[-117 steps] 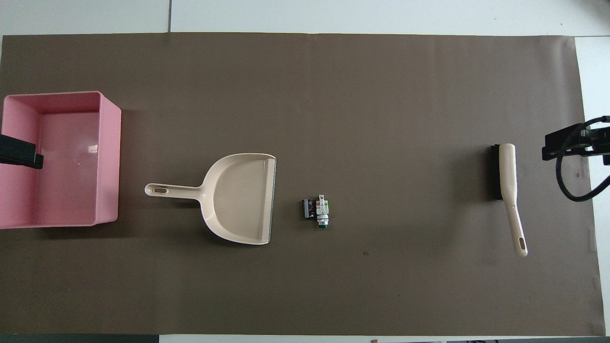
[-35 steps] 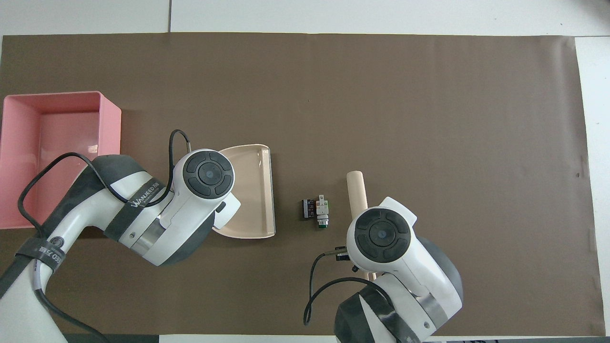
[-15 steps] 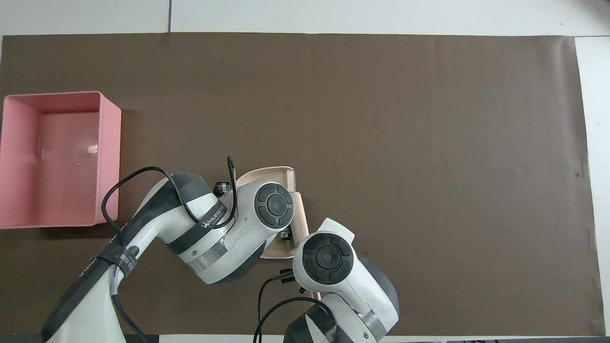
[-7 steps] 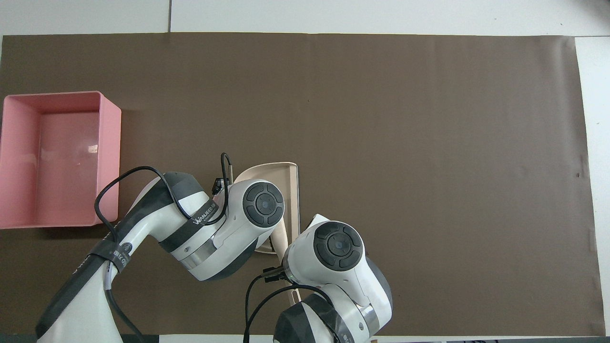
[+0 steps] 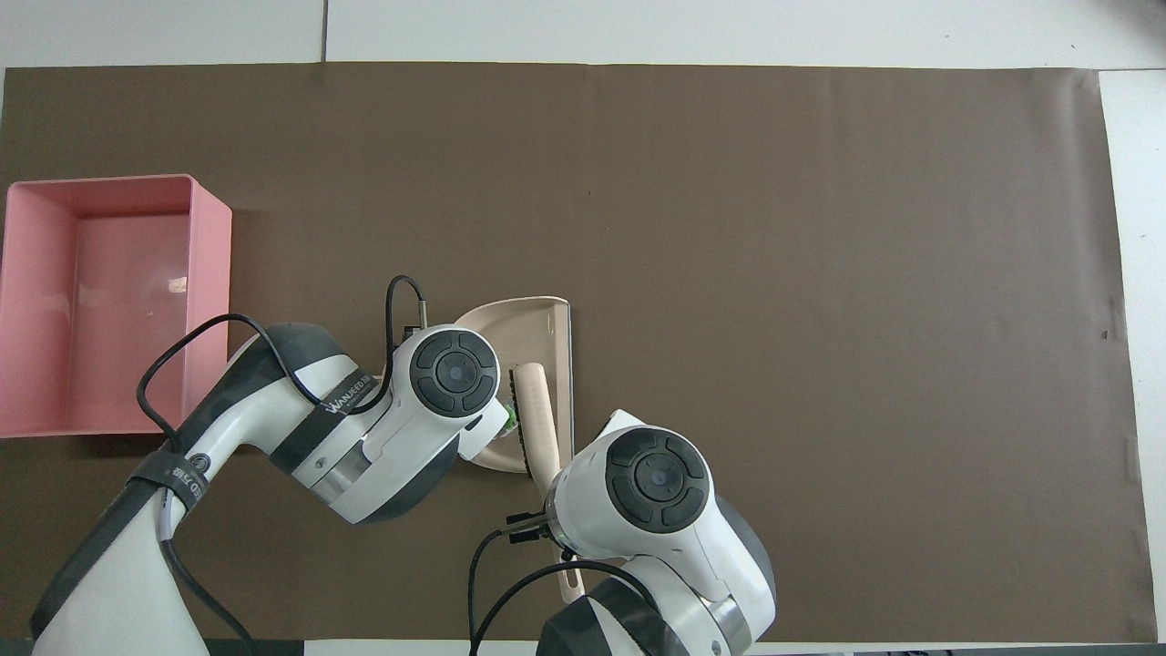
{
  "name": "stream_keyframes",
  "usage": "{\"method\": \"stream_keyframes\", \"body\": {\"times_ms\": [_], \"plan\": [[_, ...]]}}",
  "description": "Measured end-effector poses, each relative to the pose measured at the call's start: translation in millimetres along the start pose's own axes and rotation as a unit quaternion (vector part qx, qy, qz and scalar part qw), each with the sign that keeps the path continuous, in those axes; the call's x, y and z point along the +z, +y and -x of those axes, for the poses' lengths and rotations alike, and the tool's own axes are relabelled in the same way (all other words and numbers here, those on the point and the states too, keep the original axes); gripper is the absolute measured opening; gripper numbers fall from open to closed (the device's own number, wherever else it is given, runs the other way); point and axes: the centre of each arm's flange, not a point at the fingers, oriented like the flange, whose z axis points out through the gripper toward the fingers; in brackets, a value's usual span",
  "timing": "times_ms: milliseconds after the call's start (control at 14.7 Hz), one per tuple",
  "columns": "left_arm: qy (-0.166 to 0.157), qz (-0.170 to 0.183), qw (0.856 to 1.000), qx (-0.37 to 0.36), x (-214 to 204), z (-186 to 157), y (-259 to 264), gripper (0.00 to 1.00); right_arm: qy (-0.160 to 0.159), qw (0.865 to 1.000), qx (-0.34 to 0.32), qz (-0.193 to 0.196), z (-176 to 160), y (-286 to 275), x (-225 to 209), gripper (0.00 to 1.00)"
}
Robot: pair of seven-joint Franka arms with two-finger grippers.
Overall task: Clean e-waste and dump in bin
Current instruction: 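Sweep the e-waste into the dustpan with the right gripper's brush, then lift the dustpan toward the bin while the right gripper returns the brush, then tip the dustpan over the pink bin with the left gripper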
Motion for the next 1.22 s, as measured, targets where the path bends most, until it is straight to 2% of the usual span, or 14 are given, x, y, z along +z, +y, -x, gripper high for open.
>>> {"method": "stream_keyframes", "body": {"times_ms": [136,272,475,611,951,1223], "plan": [[0.014,-0.001,1.000,0.003,-0.2,0.7,-2.7,0.33,0.012,1.000,0.023,-0.004,1.8,11.8,-34.2,0.26],[0.022,-0.001,1.000,0.003,-1.2,0.3,-3.1,0.33,0.024,0.999,0.044,0.008,0.4,43.8,-75.8,0.26],[0.043,0.003,0.999,0.007,-11.4,13.6,-7.6,0.33,0.037,0.993,0.089,0.064,-7.9,129.6,-131.7,0.26],[0.054,-0.001,0.998,0.015,-22.9,32.2,-12.9,0.33,0.035,0.992,0.088,0.083,-16.6,187.9,-149.6,0.26],[0.060,0.008,0.998,0.022,-58.0,93.9,-22.9,0.33,0.021,0.990,0.050,0.128,-31.8,351.0,-155.4,0.26],[0.059,0.012,0.998,0.012,-83.1,179.9,-42.2,0.33,0.035,0.989,0.041,0.138,-46.0,442.1,-124.8,0.26]]}}
